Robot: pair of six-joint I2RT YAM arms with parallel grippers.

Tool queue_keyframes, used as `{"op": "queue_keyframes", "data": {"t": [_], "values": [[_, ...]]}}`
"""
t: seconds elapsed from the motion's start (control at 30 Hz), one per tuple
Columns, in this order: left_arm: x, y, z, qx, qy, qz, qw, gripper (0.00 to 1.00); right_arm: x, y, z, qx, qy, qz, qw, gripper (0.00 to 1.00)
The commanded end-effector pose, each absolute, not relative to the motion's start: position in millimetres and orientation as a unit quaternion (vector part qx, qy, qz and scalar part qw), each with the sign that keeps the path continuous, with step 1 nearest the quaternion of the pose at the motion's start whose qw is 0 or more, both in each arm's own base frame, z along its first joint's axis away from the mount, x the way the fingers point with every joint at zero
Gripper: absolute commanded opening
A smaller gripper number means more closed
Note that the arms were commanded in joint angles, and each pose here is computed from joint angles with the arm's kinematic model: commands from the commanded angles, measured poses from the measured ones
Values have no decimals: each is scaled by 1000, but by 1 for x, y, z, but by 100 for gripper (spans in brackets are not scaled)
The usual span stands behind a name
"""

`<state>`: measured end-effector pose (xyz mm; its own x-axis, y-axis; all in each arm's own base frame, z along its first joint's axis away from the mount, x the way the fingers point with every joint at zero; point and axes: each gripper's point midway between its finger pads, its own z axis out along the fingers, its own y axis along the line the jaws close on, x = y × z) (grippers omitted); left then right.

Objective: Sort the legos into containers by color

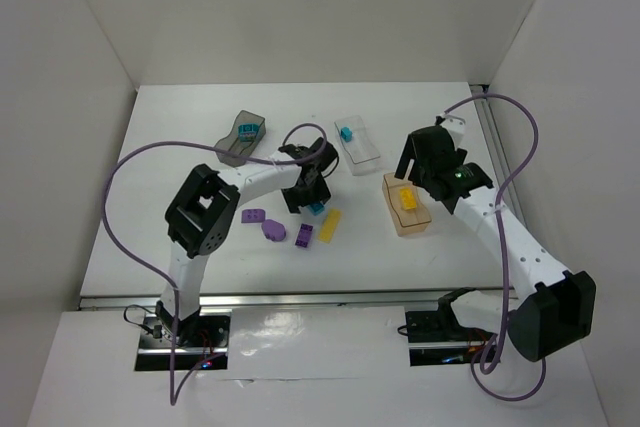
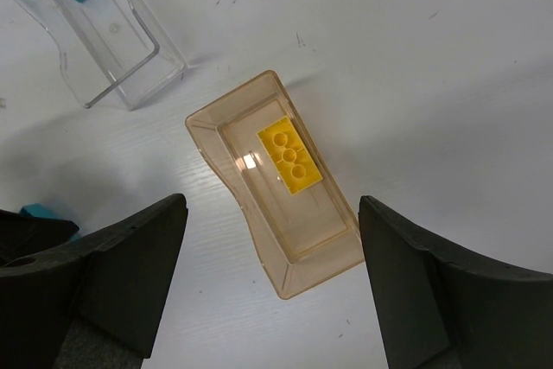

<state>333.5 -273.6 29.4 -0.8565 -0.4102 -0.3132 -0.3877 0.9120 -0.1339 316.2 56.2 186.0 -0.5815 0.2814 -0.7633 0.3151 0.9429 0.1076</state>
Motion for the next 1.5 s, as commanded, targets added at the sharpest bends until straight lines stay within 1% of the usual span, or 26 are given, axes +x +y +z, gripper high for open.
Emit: {"op": "queue_keyframes", "data": {"t": [0.0,0.03,0.07,0.1,0.13,0.17,0.2,0.23,0.27,0.3,0.33,0.47,0.63,0.73,0.87,0.93,0.97,1.0,1.03,1.07,1.13,1.23,1.33,1.4,1.43,1.47], "values": [[349,-279,35,-235,953,-34,188,72,311,50,192,171,885,-22,433,87],[349,-279,35,-235,953,-34,188,68,311,50,192,171,885,-22,433,87],[349,-279,35,-235,953,-34,188,59,311,50,192,171,885,-22,433,87],[353,-278,38,-232,952,-33,197,53,309,50,191,170,887,-24,429,87],[356,-276,46,-226,951,-32,210,42,309,50,191,170,887,-24,429,87],[357,-274,46,-222,951,-28,214,42,310,50,188,169,889,-26,425,87],[360,-271,53,-222,950,-32,219,31,310,50,188,169,889,-26,425,87],[367,-266,60,-227,947,-36,225,27,310,50,188,169,889,-26,425,87],[372,-259,67,-221,946,-35,235,25,312,51,190,170,887,-24,429,87],[376,-251,68,-218,945,-25,242,25,311,53,189,168,888,-18,427,87],[388,-240,82,-224,940,-22,258,25,311,53,189,168,888,-18,427,87],[420,-184,125,-208,921,42,325,25,312,53,186,167,891,-21,423,87],[449,-131,158,-237,909,37,342,25,314,56,187,166,890,-15,425,87],[469,-107,170,-255,901,29,351,28,314,59,183,161,894,-8,417,87],[483,-86,158,-268,904,20,333,30,311,59,184,161,895,-8,417,87],[490,-79,152,-272,906,13,324,34,310,56,183,162,895,-15,415,87],[491,-79,147,-267,909,17,319,40,310,56,183,162,895,-15,415,87],[493,-77,150,-271,909,6,318,50,310,56,183,162,895,-15,415,87],[493,-79,142,-269,912,4,309,63,310,56,183,162,895,-15,415,87],[495,-76,140,-266,914,4,307,80,310,56,183,162,895,-15,415,87],[495,-78,140,-260,916,1,305,83,310,56,183,162,895,-15,415,87],[491,-85,163,-241,914,-3,327,85,309,58,183,161,896,-11,413,87],[470,-88,182,-227,910,13,347,85,311,66,183,154,898,10,411,87],[449,-87,177,-220,915,23,338,85,314,82,188,134,897,36,419,87],[438,-89,190,-216,912,15,348,83,315,94,193,122,896,56,423,87],[431,-87,189,-216,912,15,349,83,314,117,198,94,893,82,432,87]]}}
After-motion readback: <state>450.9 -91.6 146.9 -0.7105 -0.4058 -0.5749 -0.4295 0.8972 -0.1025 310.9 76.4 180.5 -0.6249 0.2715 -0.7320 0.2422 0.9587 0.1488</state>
